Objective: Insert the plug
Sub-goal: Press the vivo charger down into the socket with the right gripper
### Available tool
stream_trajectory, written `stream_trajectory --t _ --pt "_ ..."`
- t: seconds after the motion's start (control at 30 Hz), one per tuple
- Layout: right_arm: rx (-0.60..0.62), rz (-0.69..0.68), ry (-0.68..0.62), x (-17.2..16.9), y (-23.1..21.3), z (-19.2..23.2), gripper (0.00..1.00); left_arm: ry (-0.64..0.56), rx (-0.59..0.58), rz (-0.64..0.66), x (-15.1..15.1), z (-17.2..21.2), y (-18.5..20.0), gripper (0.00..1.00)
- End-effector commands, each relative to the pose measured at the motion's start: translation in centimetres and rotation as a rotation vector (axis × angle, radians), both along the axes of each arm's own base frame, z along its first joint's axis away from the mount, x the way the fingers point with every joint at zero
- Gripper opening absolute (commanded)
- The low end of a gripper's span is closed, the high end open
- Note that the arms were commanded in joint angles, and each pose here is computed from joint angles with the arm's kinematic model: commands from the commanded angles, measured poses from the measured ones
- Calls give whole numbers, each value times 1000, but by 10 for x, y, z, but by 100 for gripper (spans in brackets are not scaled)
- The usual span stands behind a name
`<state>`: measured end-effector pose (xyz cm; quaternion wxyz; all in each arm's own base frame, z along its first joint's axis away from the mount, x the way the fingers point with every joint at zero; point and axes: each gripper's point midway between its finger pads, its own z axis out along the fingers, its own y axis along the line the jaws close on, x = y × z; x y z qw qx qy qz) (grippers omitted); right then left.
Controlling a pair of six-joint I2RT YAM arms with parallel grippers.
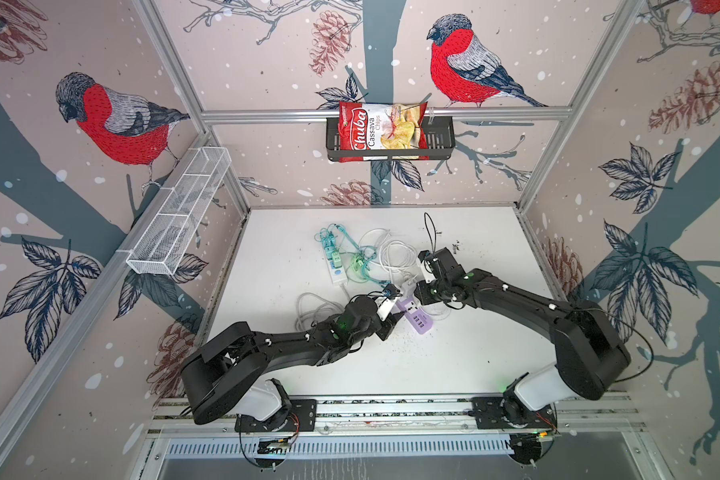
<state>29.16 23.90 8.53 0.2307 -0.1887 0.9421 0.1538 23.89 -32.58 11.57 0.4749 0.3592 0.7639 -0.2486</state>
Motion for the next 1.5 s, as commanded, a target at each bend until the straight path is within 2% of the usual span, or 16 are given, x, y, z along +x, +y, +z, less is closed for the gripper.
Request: stream_trajectory --t 0.0,0.33,0.7,0.83,1.33,1.4,1.47 --pt "-39 -8 7 -3 -8 -1 0 -31 -36 -14 1 10 -6 49" --pt "14 43 -22 -9 7 10 0 -26 -29 -22 0 7 -8 48" --pt "-59 53 -22 -15 7 -8 0 -16 -30 -28 1 6 -10 47" --pt "-33 62 -28 -15 12 -1 0 -14 -27 -28 0 5 -10 47" --pt "-155 15 -16 -10 -6 -11 0 -14 -22 -26 0 3 -9 46" --pt "-217 -28 -17 -8 -17 -13 0 -14 -17 -24 1 3 -9 46" --pt "-195 -15 -17 -10 -12 -11 0 -10 -14 -21 1 2 -8 46"
